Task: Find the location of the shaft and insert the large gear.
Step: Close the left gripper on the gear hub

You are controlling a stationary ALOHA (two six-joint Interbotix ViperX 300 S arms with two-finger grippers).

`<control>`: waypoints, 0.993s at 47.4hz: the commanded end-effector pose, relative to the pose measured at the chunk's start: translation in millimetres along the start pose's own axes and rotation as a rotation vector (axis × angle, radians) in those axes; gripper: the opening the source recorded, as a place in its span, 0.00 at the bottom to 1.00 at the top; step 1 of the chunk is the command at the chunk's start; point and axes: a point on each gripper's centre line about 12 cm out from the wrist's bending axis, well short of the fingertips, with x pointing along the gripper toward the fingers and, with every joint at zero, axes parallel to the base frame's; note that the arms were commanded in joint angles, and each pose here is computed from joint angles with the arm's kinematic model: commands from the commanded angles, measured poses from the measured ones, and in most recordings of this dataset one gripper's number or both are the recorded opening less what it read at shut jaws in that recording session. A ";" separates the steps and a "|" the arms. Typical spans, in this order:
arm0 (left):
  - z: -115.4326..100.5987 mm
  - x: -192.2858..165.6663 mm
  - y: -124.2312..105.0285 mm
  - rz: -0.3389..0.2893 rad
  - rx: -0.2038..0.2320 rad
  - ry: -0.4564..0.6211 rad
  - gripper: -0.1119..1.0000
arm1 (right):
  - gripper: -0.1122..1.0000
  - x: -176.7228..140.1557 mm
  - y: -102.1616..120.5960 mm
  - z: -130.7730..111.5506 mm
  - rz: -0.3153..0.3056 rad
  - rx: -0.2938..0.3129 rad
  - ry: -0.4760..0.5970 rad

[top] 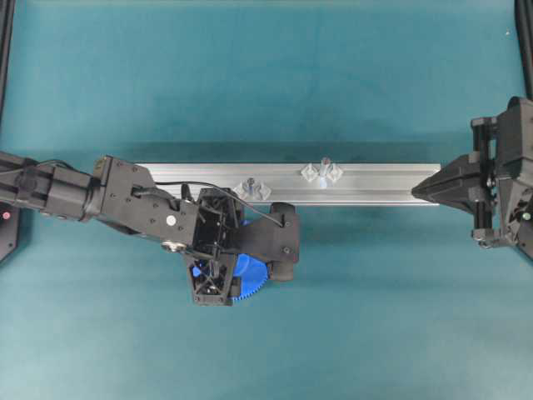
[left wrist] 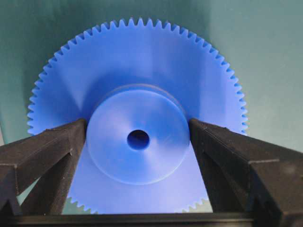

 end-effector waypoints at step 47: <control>11.1 -23.0 -3.6 -0.004 0.023 -0.049 0.73 | 0.13 0.1 0.6 4.4 0.001 0.008 -0.011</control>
